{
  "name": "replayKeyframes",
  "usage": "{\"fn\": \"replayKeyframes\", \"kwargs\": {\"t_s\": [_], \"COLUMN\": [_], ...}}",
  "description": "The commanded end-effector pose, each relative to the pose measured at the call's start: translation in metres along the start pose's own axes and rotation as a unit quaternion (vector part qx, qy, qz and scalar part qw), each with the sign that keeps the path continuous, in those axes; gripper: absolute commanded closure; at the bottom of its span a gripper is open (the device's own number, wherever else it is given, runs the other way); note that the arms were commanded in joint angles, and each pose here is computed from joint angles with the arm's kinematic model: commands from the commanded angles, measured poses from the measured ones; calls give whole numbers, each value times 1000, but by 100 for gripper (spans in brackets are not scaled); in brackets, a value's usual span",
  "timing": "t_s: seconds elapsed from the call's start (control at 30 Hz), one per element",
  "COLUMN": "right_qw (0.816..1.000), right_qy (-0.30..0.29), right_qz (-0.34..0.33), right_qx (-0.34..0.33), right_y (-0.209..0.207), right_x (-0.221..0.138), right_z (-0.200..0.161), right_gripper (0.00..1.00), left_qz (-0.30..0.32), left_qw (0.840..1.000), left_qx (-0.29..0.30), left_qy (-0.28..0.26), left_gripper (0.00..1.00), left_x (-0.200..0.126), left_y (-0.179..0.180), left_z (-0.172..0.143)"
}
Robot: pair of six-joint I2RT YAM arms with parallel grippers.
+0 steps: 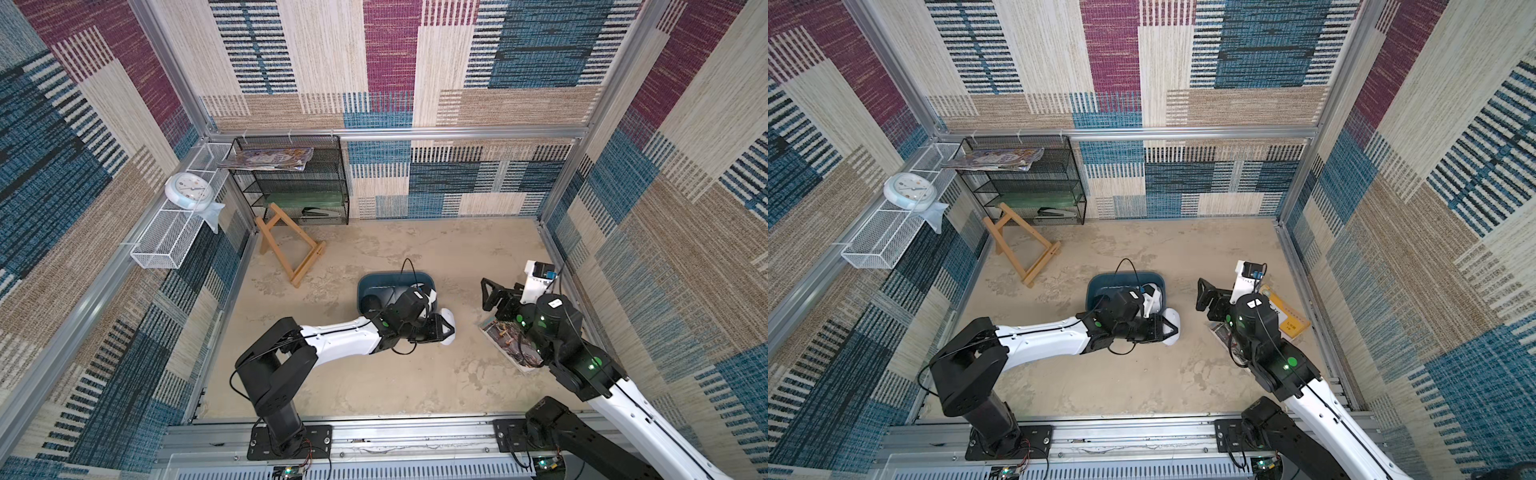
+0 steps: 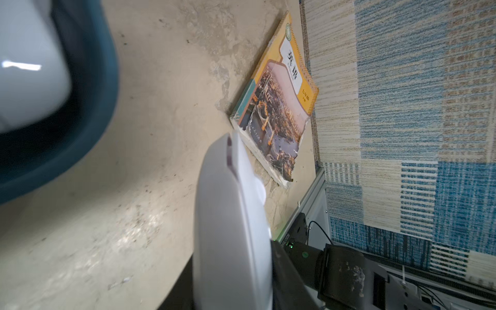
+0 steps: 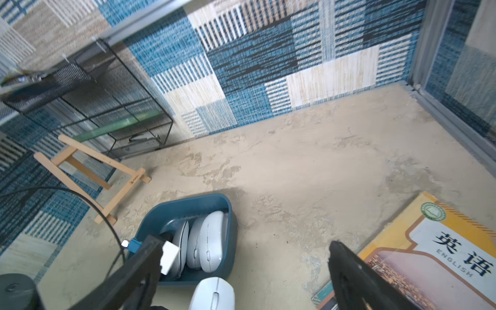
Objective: Take out the mouse from the storage box
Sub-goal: Place the mouse at the center of the board.
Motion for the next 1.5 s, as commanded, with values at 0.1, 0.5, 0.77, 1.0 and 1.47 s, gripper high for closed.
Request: {"fn": "replayKeyframes", "kwargs": {"t_s": [0.1,0.5,0.77,1.0,1.47], "right_qw": [999,999,999,1000,998], "right_qy": [-17,-13,-13,-1,20], "right_qz": [-32,-27,-26,-20,-50], "right_qx": [16,20,14,15,-31], "right_y": [-17,-27,-29,-26,-14], "right_x": [-16,-22,-24,-19,-3], "right_z": [-1,-19,-21,-25,-6], "right_gripper": [0,0,1,1,1], "left_qz": [102,170,171,191,250], "left_qw": [994,983,982,979,965], "left_qx": [38,13,-3,2,80], "left_qy": [24,66,79,68,16], "left_gripper": [80,80,75,46,21], "left_x": [34,76,90,80,-3], "left_y": [6,25,32,35,12], "left_z": [1,1,-2,-2,3]}}
Point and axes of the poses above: each gripper's point midway between its finger pads, its own x axis out along the fingers, its own y axis along the line the jaws close on, z = x × y, the point moved 5 cm from there along -x, back along the fingers, and after that the axes turned 1 degree about -x, right-handed, at the moved point
